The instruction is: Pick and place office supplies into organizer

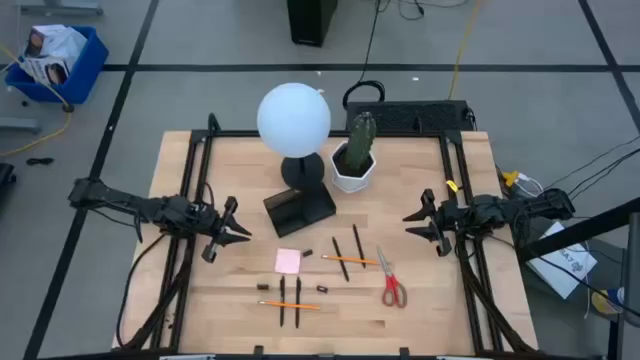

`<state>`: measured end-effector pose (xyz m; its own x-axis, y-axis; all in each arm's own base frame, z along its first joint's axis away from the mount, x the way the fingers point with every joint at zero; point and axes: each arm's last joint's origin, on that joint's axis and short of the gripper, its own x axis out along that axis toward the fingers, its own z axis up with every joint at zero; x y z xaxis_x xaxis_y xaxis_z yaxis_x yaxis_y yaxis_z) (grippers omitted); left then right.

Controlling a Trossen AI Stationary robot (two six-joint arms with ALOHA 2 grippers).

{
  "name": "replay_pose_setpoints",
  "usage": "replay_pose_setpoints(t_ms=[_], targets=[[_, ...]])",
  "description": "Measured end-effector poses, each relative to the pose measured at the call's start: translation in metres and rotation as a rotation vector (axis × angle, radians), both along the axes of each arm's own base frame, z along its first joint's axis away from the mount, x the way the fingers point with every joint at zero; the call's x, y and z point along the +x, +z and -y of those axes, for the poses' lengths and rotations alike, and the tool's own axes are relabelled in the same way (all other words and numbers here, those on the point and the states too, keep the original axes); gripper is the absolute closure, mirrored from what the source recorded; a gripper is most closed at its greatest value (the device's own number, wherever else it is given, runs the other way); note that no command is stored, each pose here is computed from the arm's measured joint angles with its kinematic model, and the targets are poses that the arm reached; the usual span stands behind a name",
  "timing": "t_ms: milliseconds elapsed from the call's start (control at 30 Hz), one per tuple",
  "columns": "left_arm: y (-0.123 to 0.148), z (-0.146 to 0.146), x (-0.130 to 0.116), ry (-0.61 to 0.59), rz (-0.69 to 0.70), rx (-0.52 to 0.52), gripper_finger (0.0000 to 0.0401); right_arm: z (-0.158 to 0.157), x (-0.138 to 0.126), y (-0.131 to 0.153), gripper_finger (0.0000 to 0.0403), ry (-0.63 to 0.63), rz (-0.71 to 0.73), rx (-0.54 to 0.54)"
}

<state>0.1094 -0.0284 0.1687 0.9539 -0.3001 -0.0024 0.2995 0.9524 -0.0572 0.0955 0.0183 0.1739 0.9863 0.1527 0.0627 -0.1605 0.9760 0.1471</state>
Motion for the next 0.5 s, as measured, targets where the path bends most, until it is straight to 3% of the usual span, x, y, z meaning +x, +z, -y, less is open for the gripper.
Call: replay_pose_setpoints(t_ms=[500], targets=[[0.0001, 0.0000, 0.0000, 0.000, 0.000, 0.000, 0.0339, 0.0000, 0.0000, 0.0000, 0.0275, 0.000, 0.000, 0.000]])
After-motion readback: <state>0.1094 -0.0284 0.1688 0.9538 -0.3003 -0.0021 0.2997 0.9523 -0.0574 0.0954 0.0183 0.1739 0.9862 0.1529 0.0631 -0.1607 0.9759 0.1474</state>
